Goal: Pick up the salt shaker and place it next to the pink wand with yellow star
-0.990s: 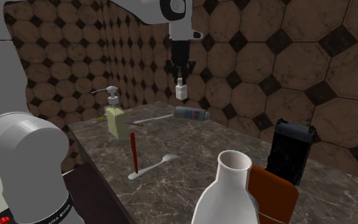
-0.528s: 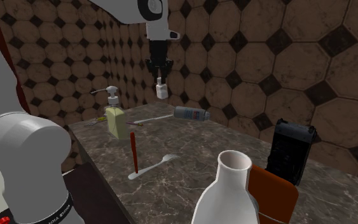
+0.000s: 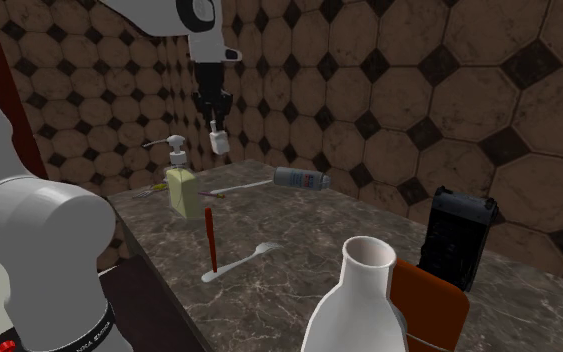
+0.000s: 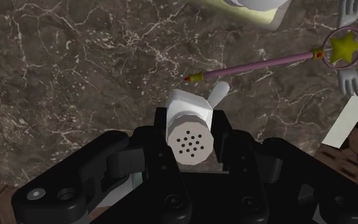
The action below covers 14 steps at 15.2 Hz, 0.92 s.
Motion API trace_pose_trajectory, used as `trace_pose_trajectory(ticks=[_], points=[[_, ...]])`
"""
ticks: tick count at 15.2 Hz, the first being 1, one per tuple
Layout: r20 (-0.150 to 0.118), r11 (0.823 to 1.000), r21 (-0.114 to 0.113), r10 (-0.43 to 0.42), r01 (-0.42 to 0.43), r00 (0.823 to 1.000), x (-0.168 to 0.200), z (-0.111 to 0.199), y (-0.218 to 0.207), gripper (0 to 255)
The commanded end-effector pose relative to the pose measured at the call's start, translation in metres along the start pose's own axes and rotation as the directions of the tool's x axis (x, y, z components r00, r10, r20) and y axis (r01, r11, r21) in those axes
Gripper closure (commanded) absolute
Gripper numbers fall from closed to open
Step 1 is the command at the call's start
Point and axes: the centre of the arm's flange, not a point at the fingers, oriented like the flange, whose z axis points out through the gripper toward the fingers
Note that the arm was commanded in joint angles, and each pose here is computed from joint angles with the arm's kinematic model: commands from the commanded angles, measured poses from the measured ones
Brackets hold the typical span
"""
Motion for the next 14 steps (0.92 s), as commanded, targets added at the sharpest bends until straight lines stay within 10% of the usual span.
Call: trace_pose_trajectory(ticks=[1, 14], points=[[0.0, 1.0, 0.0, 0.002, -0.002, 1.0, -0.012, 0.0, -0.024, 255], [0.0, 1.0, 0.0, 0.002, -0.002, 1.0, -0.012, 0.069, -0.023, 255]])
